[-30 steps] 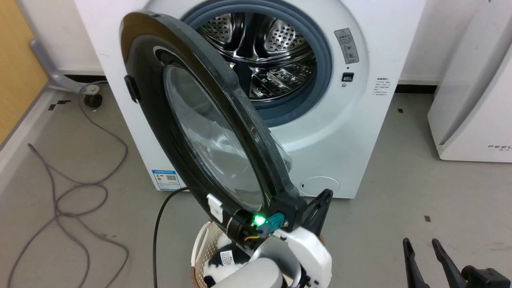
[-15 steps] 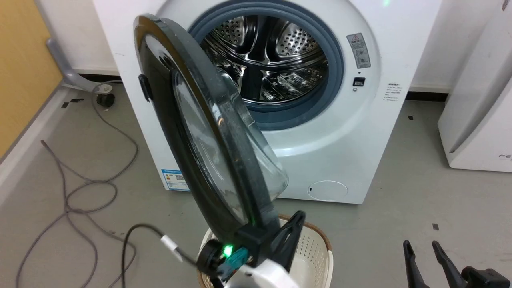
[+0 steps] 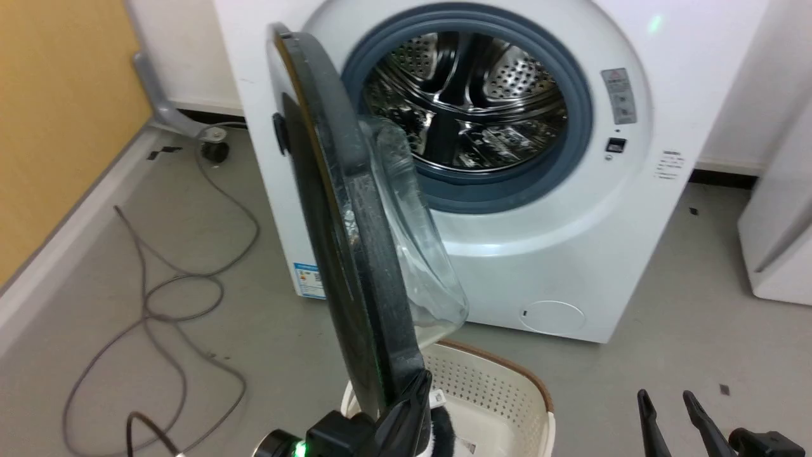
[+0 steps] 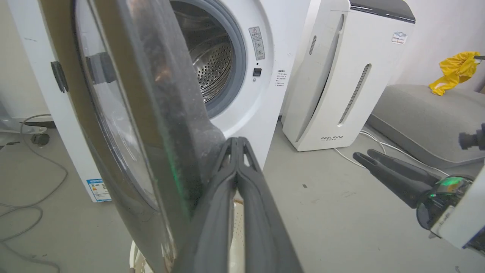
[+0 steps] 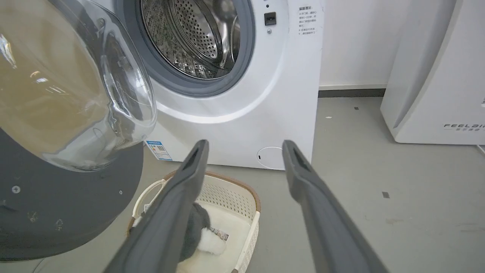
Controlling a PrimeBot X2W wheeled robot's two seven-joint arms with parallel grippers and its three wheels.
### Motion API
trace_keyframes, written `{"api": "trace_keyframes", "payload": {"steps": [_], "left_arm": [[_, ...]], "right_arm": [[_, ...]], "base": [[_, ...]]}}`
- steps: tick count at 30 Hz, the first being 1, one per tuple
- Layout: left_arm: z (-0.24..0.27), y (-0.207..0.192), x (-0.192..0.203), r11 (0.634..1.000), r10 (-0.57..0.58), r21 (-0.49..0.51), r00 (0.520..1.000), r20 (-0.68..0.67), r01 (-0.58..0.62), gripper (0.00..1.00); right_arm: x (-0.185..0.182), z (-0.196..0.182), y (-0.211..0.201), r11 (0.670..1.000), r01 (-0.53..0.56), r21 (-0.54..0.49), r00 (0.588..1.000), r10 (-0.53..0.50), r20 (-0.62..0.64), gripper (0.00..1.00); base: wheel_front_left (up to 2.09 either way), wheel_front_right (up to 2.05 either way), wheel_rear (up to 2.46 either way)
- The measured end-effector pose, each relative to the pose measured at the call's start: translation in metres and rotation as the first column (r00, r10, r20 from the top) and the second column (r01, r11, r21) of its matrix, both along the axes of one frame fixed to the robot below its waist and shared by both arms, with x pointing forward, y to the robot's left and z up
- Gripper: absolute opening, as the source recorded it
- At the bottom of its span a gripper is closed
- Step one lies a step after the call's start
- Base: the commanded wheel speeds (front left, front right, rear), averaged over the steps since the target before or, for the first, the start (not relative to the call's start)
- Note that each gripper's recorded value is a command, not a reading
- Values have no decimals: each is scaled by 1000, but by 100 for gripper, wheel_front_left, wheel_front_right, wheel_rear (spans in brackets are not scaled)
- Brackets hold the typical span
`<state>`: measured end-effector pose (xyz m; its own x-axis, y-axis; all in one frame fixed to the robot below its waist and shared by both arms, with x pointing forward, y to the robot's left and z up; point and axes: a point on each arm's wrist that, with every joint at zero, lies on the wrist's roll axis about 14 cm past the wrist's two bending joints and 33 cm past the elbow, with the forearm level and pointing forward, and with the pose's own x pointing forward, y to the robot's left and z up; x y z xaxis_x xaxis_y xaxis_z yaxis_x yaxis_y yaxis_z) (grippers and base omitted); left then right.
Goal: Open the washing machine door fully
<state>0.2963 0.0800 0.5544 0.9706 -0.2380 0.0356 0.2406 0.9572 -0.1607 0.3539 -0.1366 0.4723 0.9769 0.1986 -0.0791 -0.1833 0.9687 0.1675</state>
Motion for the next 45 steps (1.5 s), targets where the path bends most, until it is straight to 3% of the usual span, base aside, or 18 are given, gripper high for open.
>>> {"api": "trace_keyframes", "payload": {"steps": [7, 15, 23, 36, 45], "left_arm": [[-3, 19, -12, 999, 38, 34, 999, -13, -38, 0], [-2, -4, -6, 990, -106, 94, 994, 0, 106, 0], [-5, -34, 3, 977, -194, 85, 981, -8, 194, 0], [-20, -10, 16, 992, -86, 86, 995, -57, 90, 0], [-24, 24, 3, 997, 68, 35, 994, -81, -65, 0]], "right_arm": [[6, -3, 19, 998, -56, 4, 998, 56, -11, 100], [5, -9, 20, 998, -59, 5, 998, 60, -30, 100], [0, -14, 10, 1000, -29, 12, 998, 29, -47, 100], [0, -19, 10, 1000, -27, 13, 998, 27, -64, 100], [7, -21, 27, 997, -78, 13, 995, 79, -67, 100]], "base": [[0, 0, 0], [0, 0, 0], [0, 0, 0], [0, 0, 0], [0, 0, 0]]}}
